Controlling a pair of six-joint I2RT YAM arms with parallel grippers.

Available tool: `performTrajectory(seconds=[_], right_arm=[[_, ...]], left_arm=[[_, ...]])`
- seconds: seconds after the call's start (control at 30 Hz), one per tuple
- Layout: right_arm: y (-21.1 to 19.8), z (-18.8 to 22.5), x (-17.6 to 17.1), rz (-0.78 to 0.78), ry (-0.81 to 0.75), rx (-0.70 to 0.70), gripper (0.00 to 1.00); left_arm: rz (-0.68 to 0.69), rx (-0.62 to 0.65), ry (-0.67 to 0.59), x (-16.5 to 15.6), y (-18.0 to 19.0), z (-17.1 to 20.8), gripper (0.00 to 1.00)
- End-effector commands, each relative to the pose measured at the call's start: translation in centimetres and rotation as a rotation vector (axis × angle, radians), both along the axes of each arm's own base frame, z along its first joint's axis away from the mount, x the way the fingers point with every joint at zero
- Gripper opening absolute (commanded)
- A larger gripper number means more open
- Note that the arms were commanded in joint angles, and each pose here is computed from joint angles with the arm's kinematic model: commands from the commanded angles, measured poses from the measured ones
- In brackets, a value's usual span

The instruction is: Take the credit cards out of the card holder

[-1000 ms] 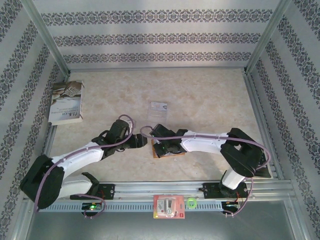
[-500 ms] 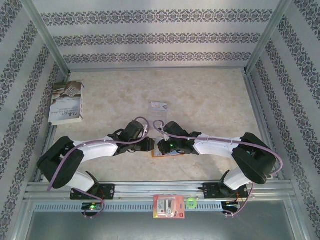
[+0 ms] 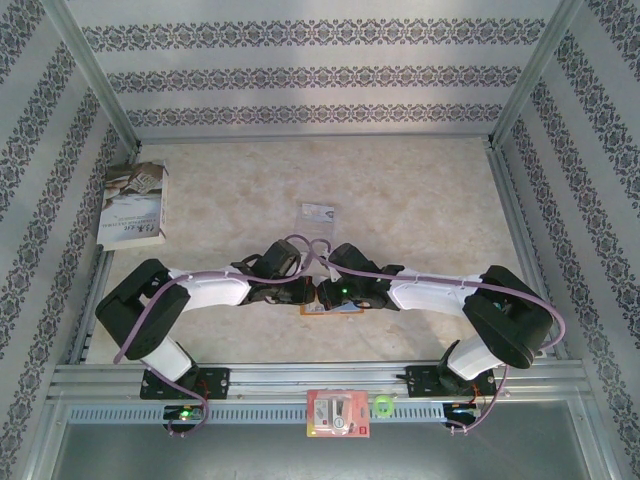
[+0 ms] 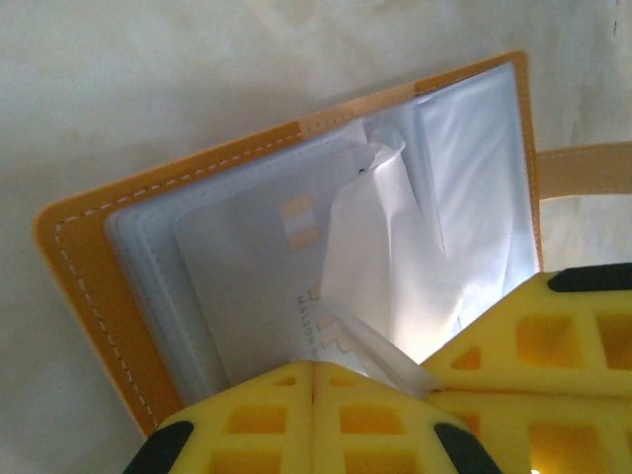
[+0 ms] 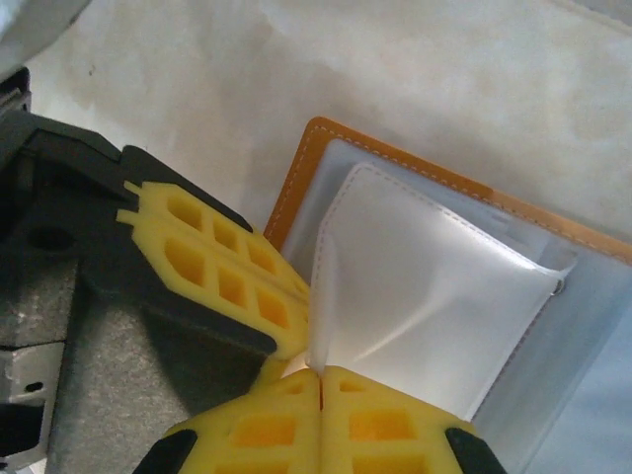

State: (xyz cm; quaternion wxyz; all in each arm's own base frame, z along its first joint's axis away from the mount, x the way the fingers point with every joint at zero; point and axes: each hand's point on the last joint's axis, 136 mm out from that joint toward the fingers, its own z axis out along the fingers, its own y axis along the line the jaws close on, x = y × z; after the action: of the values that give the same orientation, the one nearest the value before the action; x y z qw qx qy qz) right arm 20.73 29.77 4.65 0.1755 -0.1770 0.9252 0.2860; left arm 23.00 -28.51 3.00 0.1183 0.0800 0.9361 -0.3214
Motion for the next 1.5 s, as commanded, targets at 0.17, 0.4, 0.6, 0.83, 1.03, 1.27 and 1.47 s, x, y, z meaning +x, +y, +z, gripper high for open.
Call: performTrajectory(seconds=[0.17, 0.4, 0.6, 0.83, 1.03, 1.27, 1.47], right_arm=[[-5.3, -0.8, 0.5, -0.208, -0.025, -0.156, 0.00], [-10.6, 0.4, 0.3, -0.347, -0.107, -0.370, 0.33], [-5.0, 4.2, 0.3, -0.158, -0.093, -0.102, 0.29], [-3.8, -0.5, -0.2, -0.141, 0.100, -0.129, 0.18], [-9.7, -3.3, -0.1, -0.331, 0.097, -0.307, 0.17], [-8.0, -0.8, 0.6, -0.273, 0.011, -0.233, 0.24], [-3.7, 3.6, 0.5, -0.117, 0.013, -0.026, 0.26]], left_arm=[[-0.045, 0.133, 0.128, -3.2, 2.0, -2.9, 0.00], [-0.056, 0.132, 0.117, -2.9, 1.9, -2.8, 0.00], [-0.056, 0.128, 0.088, -2.5, 1.8, -2.3, 0.00], [-0.059, 0.124, 0.083, -2.4, 1.8, -2.2, 0.00], [-0.048, 0.131, 0.089, -2.4, 2.1, -2.5, 0.00], [-0.062, 0.111, 0.080, -2.1, 1.7, -2.0, 0.00], [-0.060, 0.072, 0.013, -1.4, 1.3, 0.0, 0.19]])
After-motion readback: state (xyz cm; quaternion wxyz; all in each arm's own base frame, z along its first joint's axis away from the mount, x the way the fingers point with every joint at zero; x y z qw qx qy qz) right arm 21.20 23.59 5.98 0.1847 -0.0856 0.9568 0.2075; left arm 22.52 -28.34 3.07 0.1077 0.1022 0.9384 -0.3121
